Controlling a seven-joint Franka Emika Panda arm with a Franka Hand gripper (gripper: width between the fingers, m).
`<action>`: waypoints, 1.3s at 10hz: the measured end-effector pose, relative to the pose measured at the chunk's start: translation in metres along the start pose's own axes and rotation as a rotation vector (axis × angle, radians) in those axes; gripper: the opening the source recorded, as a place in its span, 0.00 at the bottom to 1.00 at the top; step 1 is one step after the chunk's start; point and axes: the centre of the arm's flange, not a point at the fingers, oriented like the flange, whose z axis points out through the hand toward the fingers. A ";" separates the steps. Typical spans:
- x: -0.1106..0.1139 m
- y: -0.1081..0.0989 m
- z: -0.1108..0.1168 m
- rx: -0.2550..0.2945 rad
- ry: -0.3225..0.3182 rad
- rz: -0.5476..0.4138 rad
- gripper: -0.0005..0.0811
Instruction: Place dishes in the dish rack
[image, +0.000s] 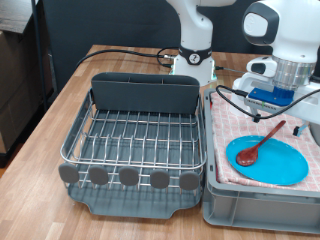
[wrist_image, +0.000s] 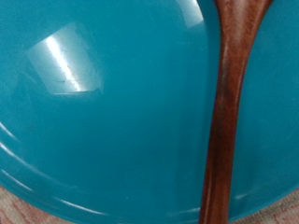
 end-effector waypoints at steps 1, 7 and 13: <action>-0.001 0.001 0.005 0.003 -0.002 0.004 0.99; -0.003 0.005 0.026 -0.003 -0.010 0.021 0.99; -0.006 0.006 0.037 0.010 -0.015 0.034 0.48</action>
